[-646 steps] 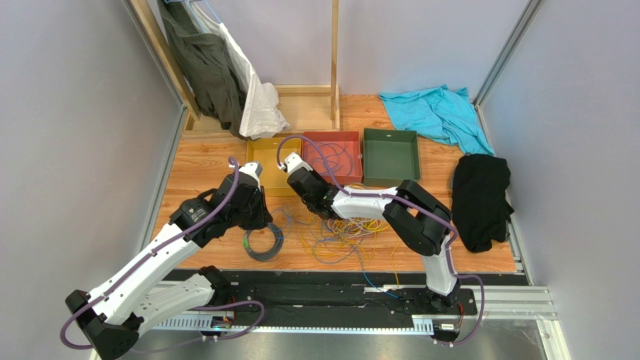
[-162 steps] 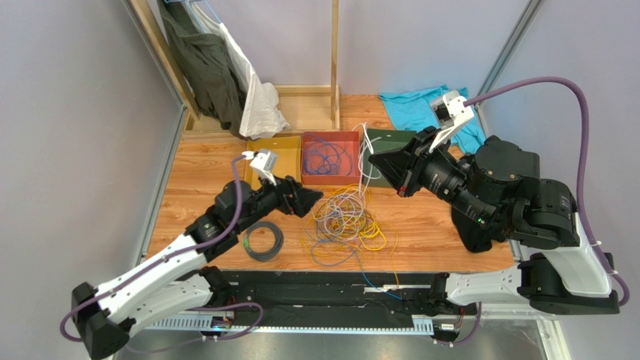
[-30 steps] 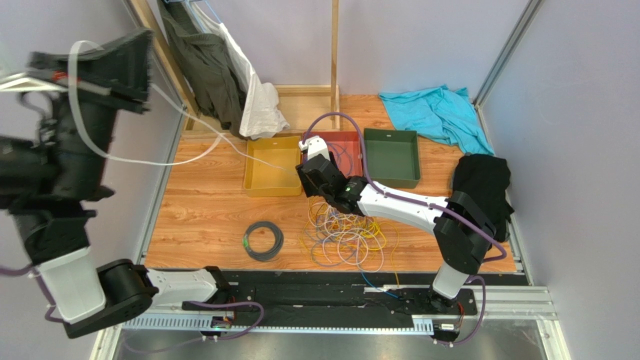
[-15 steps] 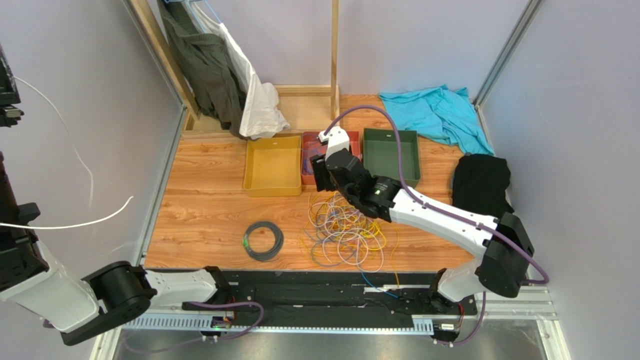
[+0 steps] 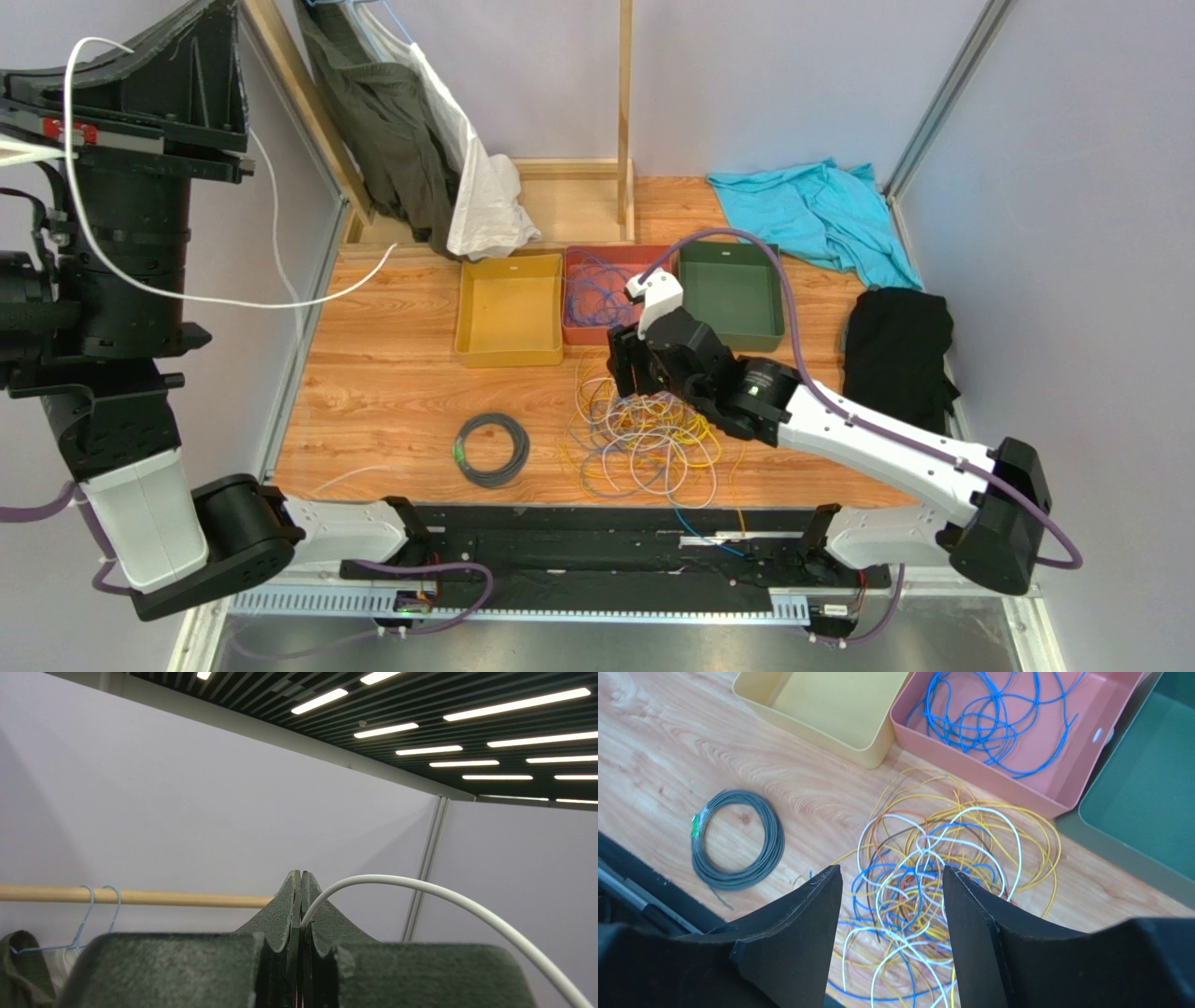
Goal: Untangle the cables
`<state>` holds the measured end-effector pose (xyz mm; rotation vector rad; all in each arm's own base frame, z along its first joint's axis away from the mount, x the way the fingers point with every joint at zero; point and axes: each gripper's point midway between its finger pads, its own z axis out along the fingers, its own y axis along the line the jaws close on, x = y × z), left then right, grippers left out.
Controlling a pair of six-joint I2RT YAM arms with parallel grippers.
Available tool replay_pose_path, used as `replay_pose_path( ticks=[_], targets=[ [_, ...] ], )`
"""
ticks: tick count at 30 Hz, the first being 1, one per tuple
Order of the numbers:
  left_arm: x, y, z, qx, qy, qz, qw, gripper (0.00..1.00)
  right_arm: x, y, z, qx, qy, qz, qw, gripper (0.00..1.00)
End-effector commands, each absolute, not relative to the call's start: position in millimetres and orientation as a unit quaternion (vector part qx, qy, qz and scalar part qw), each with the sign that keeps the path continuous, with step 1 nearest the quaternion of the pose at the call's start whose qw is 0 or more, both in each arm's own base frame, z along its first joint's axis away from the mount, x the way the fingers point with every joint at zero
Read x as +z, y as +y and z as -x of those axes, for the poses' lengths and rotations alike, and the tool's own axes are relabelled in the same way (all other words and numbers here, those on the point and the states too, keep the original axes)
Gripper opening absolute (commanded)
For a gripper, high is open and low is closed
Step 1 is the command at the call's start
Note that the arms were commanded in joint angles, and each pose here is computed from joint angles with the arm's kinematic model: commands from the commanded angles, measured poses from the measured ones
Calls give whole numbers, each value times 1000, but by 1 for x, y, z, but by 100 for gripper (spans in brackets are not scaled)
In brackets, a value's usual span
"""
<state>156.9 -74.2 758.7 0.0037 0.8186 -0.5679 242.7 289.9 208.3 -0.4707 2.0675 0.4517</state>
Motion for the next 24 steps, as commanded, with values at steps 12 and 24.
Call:
replay_pose_path(
  ticks=[12,24],
  targets=[
    [760,-100,-185,-238,400,-13,885,0,220,251,-216,200,842,165,474,58],
    [756,-115,-262,-177,405,43,896,0,248,221,-209,205,824,134,511,59]
  ],
)
